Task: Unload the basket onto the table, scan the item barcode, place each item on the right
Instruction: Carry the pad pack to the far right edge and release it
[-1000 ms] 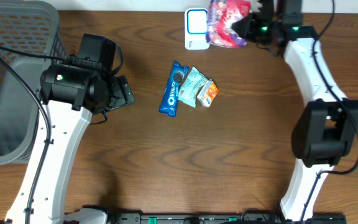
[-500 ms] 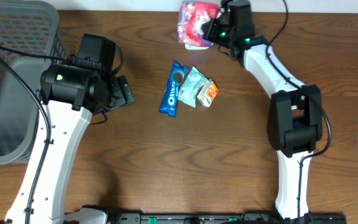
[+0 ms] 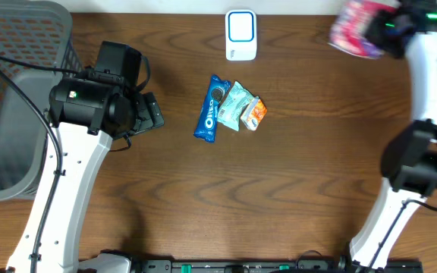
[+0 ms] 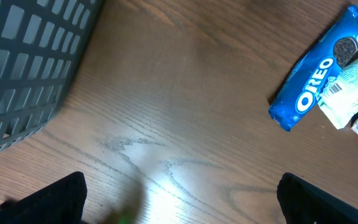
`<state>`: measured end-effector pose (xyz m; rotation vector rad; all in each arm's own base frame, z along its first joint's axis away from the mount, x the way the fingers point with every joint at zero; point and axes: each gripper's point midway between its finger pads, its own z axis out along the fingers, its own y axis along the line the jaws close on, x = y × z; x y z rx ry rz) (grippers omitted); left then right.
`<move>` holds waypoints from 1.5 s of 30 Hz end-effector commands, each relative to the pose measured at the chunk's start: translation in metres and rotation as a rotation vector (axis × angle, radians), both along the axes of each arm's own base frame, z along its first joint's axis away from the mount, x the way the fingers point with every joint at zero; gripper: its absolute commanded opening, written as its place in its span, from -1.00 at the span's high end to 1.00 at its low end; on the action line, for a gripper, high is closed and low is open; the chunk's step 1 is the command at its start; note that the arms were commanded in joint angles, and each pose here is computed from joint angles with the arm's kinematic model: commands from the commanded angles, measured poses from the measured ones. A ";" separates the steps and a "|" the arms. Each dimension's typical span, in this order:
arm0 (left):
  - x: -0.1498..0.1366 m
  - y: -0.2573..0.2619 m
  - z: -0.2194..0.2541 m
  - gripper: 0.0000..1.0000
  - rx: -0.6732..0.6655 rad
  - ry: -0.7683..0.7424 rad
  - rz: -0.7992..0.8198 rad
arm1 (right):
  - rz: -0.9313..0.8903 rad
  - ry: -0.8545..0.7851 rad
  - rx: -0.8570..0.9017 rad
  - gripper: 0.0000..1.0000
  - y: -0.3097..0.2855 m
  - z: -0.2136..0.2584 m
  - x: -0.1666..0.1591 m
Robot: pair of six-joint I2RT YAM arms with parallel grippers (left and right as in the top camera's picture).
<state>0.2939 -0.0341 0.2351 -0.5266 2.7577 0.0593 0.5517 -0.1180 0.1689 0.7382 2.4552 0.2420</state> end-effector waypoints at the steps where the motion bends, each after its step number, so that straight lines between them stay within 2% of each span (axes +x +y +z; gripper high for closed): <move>1: -0.001 0.003 0.004 -0.96 0.001 -0.014 0.011 | -0.129 0.049 -0.066 0.98 -0.078 0.002 -0.036; 3: -0.001 0.003 0.004 -0.96 0.001 -0.014 0.011 | -0.231 0.085 -0.039 0.98 -0.119 -0.010 -0.060; 4: -0.001 0.003 0.004 -0.96 0.001 -0.014 0.011 | -0.288 0.099 -0.020 0.86 -0.136 -0.015 -0.072; 5: -0.001 0.003 0.004 -0.96 0.001 -0.014 0.011 | -0.329 0.108 -0.006 0.57 -0.148 -0.019 -0.081; 7: -0.001 0.002 0.004 -0.96 0.001 -0.014 0.011 | -0.415 0.126 0.024 -0.15 -0.172 -0.029 -0.100; 9: -0.001 0.003 0.004 -0.96 0.001 -0.014 0.011 | -0.459 0.135 0.036 -0.79 -0.186 -0.034 -0.111; 10: -0.001 0.003 0.004 -0.96 0.001 -0.014 0.011 | -0.473 0.138 0.042 -0.99 -0.192 -0.037 -0.117; 16: -0.001 0.002 0.004 -0.96 0.001 -0.014 0.011 | -0.410 0.194 0.057 -0.99 -0.183 -0.043 -0.128; 18: -0.001 0.002 0.004 -0.96 0.001 -0.014 0.011 | -0.390 0.222 0.067 -0.86 -0.172 -0.046 -0.129; 19: -0.001 0.003 0.004 -0.96 0.001 -0.014 0.011 | -0.378 0.234 0.067 -0.73 -0.168 -0.047 -0.130; 20: -0.001 0.003 0.004 -0.96 0.001 -0.014 0.011 | -0.352 0.259 0.065 -0.50 -0.162 -0.049 -0.132; 22: -0.001 0.003 0.004 -0.96 0.001 -0.014 0.011 | -0.353 0.311 0.063 0.16 -0.156 -0.052 -0.141; 25: -0.001 0.003 0.004 -0.96 0.001 -0.014 0.011 | -0.364 0.384 0.060 0.87 -0.150 -0.057 -0.155; 26: -0.001 0.002 0.004 -0.96 0.001 -0.014 0.011 | -0.367 0.407 0.058 0.97 -0.149 -0.059 -0.160; 30: -0.001 0.003 0.004 -0.96 0.001 -0.014 0.011 | -0.373 0.504 0.059 0.97 -0.143 -0.085 -0.181; 33: -0.001 0.002 0.004 -0.96 0.001 -0.014 0.011 | -0.371 0.514 0.063 0.98 -0.141 -0.108 -0.183; 38: -0.001 0.003 0.004 -0.96 0.001 -0.014 0.011 | -0.356 0.423 0.035 0.97 -0.149 -0.136 -0.167; 45: -0.001 0.003 0.004 -0.95 0.001 -0.014 0.011 | -0.322 0.215 0.003 0.93 -0.157 -0.128 -0.117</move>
